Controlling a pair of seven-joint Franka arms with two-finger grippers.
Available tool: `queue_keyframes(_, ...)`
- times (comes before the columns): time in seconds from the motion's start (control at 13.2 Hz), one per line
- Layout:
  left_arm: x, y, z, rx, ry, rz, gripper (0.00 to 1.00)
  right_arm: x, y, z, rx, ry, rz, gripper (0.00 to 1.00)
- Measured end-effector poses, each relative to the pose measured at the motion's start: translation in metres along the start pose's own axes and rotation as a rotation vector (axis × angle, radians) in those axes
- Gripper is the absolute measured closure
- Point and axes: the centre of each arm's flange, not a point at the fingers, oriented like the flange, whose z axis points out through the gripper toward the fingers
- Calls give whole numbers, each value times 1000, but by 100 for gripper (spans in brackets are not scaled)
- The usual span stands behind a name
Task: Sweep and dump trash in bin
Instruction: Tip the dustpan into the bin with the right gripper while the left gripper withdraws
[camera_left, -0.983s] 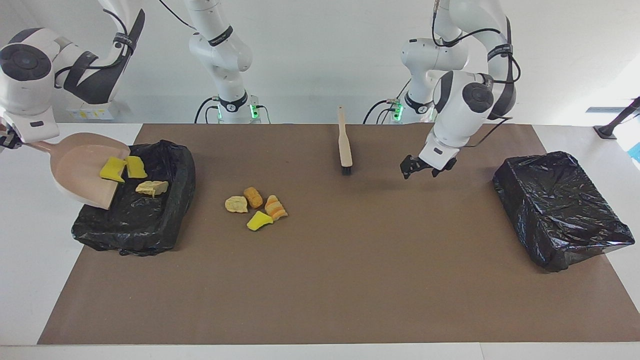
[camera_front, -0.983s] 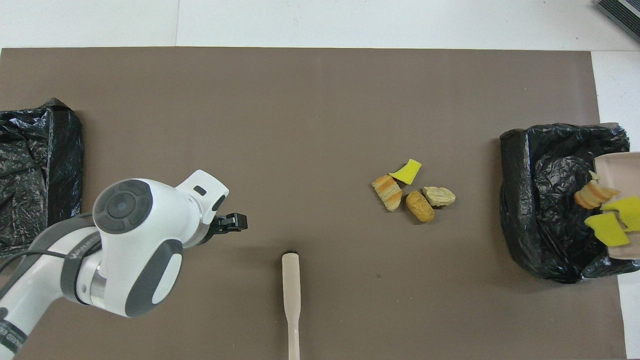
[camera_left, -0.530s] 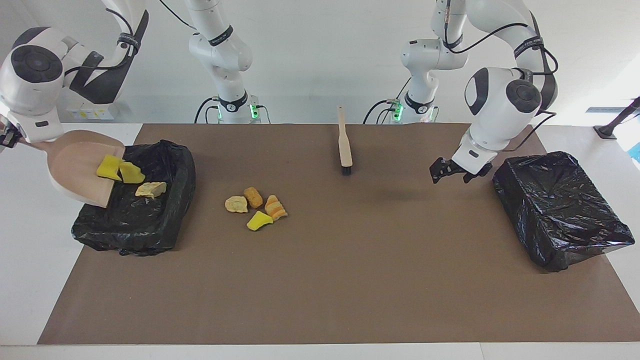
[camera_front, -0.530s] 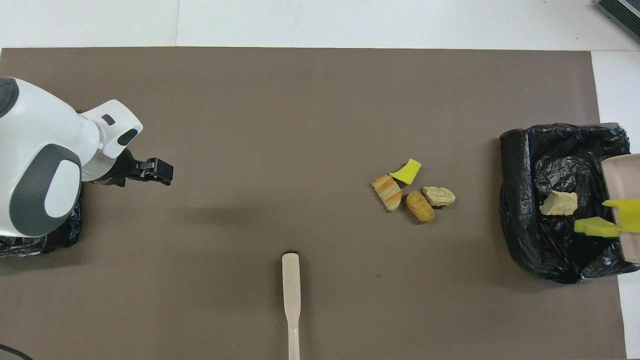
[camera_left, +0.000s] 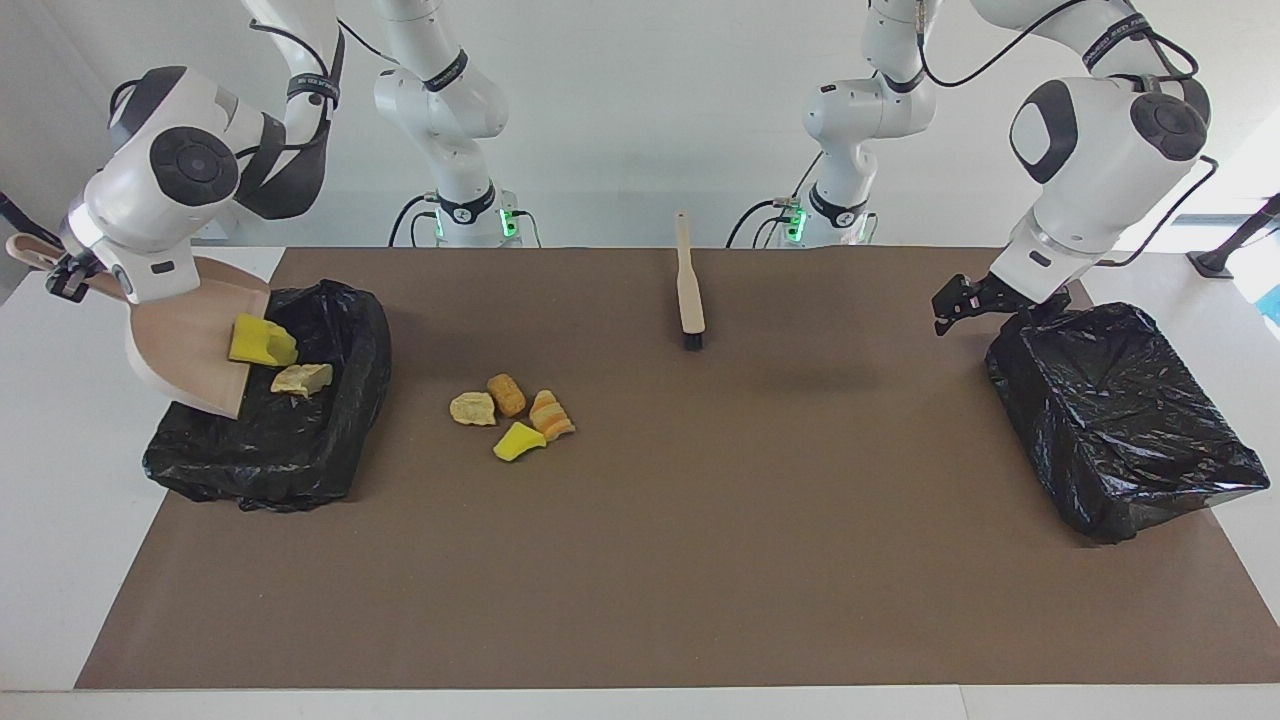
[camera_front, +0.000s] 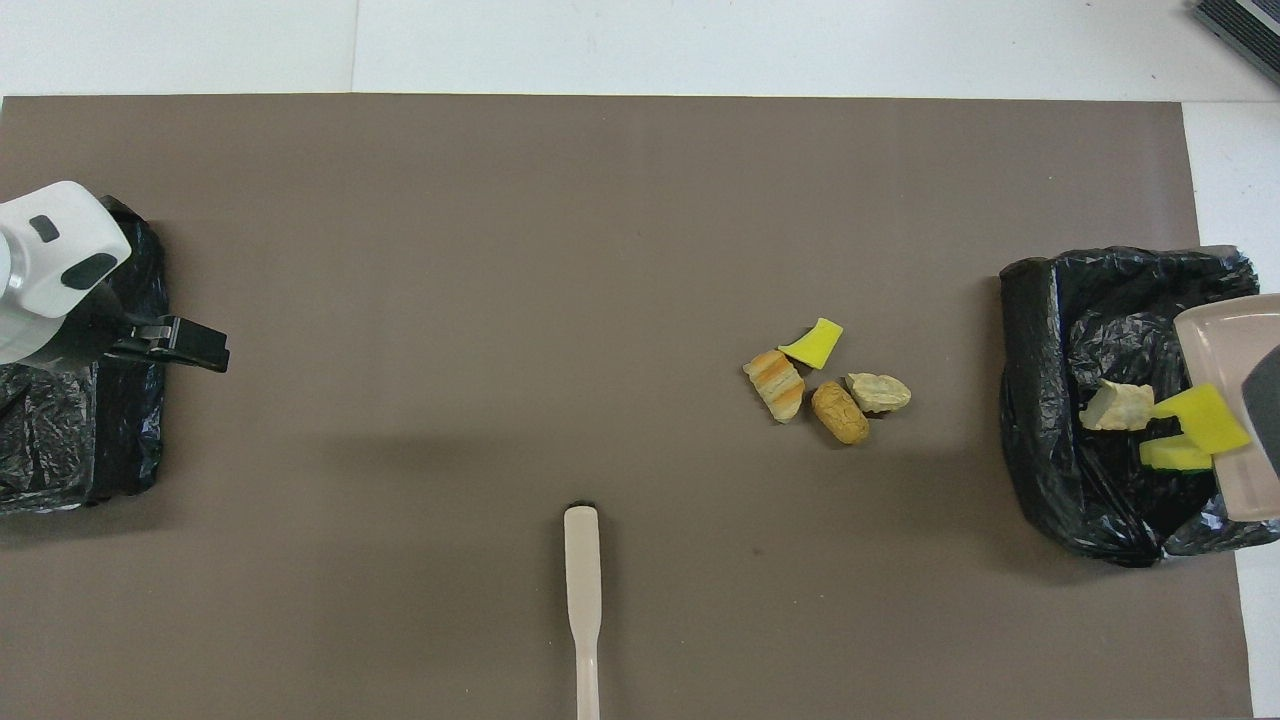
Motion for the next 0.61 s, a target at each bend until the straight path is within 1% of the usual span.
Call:
queue_keyframes(0.15,-4,1,-20,21,-23,7,0,-2,-1,-11,9,-47,-2,68)
queue_keyframes(0.3,-7,1,-39,27,-23,9,0,-15,-8,-25,31,-52,44,68)
queue_keyframes(0.38,-7,2,-42,28,-20,10,0,-27,-16,-31,59,-25,100,68)
queue_keyframes(0.53,-5,2,-40,28,-22,11,0,-49,-40,-50,118,90,221,68)
queue_keyframes(0.61,-4,2,-39,28,-24,12,0,-49,-49,-63,142,140,280,68)
